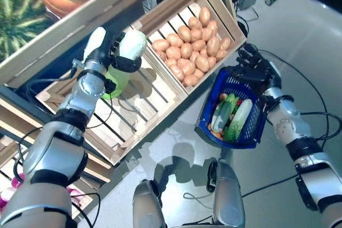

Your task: Put vegetables into the basket

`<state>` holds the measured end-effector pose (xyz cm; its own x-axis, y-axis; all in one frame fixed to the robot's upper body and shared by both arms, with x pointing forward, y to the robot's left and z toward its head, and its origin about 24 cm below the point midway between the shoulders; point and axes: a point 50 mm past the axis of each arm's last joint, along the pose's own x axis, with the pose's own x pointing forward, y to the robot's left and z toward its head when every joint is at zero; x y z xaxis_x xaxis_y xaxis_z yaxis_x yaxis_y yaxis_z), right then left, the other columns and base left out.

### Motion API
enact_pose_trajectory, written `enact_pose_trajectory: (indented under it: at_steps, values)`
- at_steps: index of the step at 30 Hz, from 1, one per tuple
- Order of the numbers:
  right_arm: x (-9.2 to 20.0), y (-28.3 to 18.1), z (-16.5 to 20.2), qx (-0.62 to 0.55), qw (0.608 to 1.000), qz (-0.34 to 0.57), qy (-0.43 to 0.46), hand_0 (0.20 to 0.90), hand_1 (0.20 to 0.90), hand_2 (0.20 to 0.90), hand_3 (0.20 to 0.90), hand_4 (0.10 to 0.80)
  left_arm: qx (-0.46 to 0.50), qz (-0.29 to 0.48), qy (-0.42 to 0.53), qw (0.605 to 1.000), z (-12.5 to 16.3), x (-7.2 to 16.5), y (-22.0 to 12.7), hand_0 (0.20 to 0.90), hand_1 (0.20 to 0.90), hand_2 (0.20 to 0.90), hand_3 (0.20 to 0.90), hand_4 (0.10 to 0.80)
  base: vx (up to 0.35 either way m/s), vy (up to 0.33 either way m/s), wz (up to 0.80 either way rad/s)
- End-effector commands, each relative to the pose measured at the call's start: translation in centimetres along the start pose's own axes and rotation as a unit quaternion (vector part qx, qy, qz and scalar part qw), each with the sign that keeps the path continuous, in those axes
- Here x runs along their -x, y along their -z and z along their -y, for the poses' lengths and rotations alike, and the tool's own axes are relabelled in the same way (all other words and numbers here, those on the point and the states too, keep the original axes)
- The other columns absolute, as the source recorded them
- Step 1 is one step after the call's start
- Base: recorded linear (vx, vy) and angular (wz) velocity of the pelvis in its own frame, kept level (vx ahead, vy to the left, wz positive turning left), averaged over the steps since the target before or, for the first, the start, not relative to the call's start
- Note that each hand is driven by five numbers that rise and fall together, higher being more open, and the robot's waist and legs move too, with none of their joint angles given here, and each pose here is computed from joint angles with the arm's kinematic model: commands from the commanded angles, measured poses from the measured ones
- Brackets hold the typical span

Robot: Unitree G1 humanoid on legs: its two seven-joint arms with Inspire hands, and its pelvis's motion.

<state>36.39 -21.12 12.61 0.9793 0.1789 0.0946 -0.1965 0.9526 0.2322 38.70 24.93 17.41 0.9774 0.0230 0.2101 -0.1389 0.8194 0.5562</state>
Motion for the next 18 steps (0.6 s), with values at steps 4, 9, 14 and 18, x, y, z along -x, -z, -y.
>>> enact_pose_trajectory:
  at_steps: [4, 9, 14, 18]
  values:
    - [1.2, 3.6, -3.0, -0.026, 0.995, -0.025, -0.091, 0.900, 0.900, 0.900, 0.900, 0.800, 0.255, 0.039, 0.046, 0.965, 4.4, 3.6, 1.3, 0.300, 0.300, 0.300, 0.300, 0.400, 0.166, -0.009, 0.01]
    - [1.5, 4.4, -4.6, -0.048, 0.986, -0.060, -0.149, 0.900, 0.900, 0.900, 0.900, 0.800, 0.318, 0.031, 0.068, 0.945, 6.6, 4.9, 1.4, 0.300, 0.300, 0.300, 0.300, 0.400, 0.103, -0.012, -0.01]
    - [1.7, 4.8, -5.9, -0.070, 0.975, -0.089, -0.193, 0.900, 0.900, 0.900, 0.900, 0.800, 0.368, 0.038, 0.087, 0.925, 8.2, 5.5, 0.6, 0.300, 0.300, 0.300, 0.300, 0.400, 0.049, -0.013, 0.01]
    - [2.4, 5.6, -6.6, -0.076, 0.959, -0.134, -0.237, 0.900, 0.900, 0.900, 0.900, 0.800, 0.407, 0.052, 0.103, 0.906, 9.3, 6.2, -0.3, 0.300, 0.300, 0.300, 0.300, 0.400, 0.041, -0.010, 0.07]
